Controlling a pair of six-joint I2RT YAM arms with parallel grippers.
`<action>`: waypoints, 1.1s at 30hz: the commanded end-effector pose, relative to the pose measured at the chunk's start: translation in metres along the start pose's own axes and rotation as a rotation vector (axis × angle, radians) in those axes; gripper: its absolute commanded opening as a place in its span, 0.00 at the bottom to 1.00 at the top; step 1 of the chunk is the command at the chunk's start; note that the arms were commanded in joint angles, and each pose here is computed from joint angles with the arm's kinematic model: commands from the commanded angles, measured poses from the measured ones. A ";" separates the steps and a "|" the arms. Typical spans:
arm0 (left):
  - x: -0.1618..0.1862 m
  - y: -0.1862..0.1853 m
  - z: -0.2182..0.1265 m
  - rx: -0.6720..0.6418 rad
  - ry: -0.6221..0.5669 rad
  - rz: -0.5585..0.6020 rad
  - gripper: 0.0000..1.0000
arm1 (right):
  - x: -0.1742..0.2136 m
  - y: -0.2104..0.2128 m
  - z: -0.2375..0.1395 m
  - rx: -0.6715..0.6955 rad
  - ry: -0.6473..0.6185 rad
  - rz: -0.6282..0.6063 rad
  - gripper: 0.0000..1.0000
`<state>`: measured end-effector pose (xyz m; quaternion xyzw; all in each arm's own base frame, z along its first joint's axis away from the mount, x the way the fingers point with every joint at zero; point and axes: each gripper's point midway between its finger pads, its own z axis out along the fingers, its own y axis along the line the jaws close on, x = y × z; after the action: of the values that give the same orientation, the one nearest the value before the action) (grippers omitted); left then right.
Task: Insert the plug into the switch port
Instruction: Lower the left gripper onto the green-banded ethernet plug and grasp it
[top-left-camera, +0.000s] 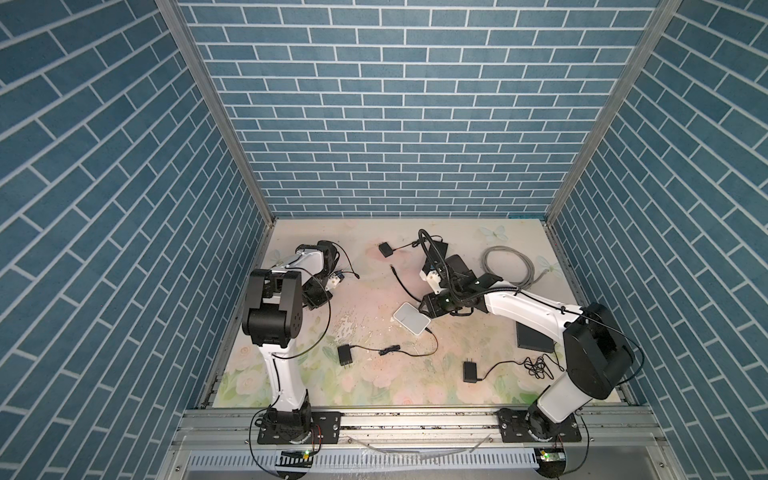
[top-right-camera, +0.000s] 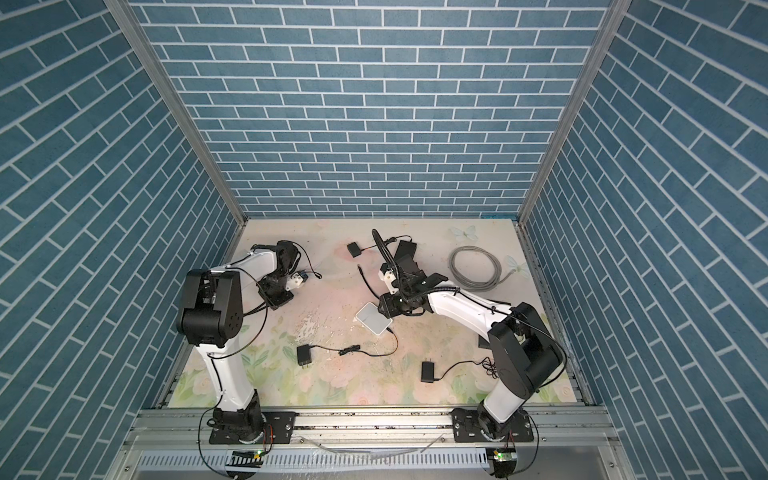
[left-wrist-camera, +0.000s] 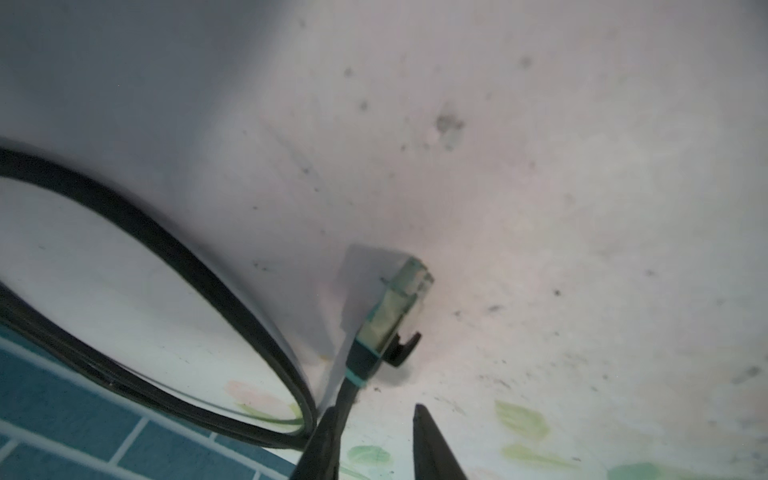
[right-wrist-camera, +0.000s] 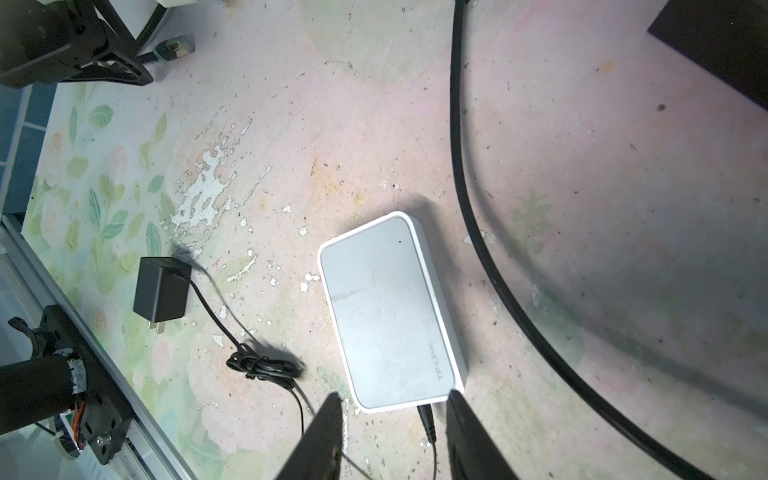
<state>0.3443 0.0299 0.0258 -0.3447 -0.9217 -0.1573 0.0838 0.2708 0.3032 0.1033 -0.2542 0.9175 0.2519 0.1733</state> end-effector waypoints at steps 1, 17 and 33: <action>0.003 -0.010 0.012 0.061 0.020 0.004 0.30 | -0.008 0.000 -0.007 -0.007 -0.019 -0.026 0.42; -0.009 -0.001 0.015 0.046 0.015 0.016 0.32 | -0.010 -0.004 -0.003 -0.045 -0.032 0.010 0.42; -0.035 -0.043 0.001 0.291 -0.089 0.006 0.01 | -0.016 0.000 -0.015 -0.054 -0.077 0.004 0.42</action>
<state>0.3399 0.0125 0.0142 -0.3370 -0.9301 -0.0851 0.1191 0.2823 0.3028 0.1137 -0.2444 0.9099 0.2779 0.1875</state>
